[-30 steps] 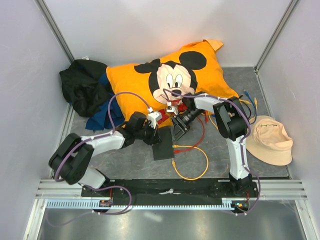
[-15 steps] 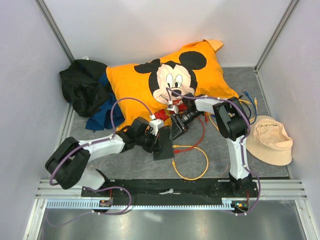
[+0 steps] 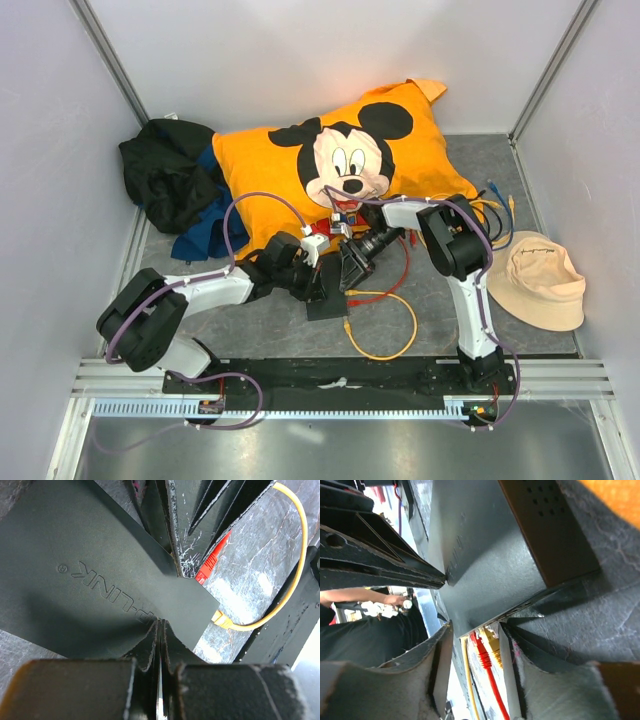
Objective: Pull the plug from the switch port
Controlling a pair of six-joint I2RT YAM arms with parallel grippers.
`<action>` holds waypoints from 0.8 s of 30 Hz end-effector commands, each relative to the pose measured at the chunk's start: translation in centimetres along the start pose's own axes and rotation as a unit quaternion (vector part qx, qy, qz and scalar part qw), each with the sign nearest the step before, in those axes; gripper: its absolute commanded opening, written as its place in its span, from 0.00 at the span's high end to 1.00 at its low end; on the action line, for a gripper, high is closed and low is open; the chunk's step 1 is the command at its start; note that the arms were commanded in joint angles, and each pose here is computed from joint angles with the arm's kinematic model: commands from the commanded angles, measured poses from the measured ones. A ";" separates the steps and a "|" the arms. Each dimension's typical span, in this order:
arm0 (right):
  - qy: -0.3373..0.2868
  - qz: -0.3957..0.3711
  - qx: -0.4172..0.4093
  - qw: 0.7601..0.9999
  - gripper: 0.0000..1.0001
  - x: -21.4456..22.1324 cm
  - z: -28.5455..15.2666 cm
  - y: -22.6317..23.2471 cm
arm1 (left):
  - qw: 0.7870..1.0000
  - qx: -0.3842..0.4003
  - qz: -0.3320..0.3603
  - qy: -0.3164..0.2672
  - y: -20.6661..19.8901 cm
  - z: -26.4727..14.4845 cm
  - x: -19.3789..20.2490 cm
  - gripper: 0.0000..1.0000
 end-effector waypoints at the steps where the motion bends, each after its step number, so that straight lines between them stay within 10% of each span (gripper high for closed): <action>1: 0.050 -0.036 0.048 0.997 0.51 1.8 0.5 -3.6 | 0.996 -0.068 -0.026 0.047 2.9 -0.1 3.5 0.98; 24: 0.078 -0.035 0.035 0.996 0.56 4.1 0.0 -4.8 | 0.997 -0.065 -0.022 0.043 2.9 -0.2 3.4 0.98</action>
Point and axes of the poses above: each gripper's point midway between its finger pads, its own z axis out along the fingers, its own y axis along the line the jaws close on, x = y × z, the point moved 2 cm from there along -z, back along the fingers, and after that the axes turned 8 degrees about -z, right-handed, at the moved point
